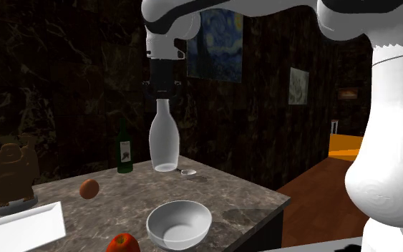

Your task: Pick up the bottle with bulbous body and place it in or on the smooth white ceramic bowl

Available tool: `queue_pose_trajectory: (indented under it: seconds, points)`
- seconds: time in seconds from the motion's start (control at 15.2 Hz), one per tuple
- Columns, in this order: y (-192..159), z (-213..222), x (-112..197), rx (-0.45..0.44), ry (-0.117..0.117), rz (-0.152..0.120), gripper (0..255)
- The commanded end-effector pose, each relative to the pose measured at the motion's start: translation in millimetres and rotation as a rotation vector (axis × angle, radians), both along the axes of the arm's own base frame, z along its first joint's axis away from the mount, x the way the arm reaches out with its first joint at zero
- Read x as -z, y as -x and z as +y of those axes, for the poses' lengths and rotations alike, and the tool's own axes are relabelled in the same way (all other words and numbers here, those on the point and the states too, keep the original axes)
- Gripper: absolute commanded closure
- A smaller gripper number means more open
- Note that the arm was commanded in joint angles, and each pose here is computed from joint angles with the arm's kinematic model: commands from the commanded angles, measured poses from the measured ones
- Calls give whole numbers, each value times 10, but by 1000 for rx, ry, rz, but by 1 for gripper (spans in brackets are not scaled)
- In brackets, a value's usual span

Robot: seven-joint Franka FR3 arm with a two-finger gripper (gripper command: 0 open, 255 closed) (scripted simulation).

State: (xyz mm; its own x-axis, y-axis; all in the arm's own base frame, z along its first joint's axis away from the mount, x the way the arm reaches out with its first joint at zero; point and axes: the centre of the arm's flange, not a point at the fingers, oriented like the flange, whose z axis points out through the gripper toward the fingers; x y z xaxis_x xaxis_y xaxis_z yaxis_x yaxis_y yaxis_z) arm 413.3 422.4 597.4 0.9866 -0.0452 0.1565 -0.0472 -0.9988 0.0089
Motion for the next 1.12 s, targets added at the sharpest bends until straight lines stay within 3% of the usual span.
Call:
queue_pose_trajectory:
  seconds: [0.0,0.73,1.06]
  points:
    - [218,-99,-98,1,0,0,255]
    - [1482,-460,-629,1,0,0,255]
    - [1482,-460,-365,1,0,0,255]
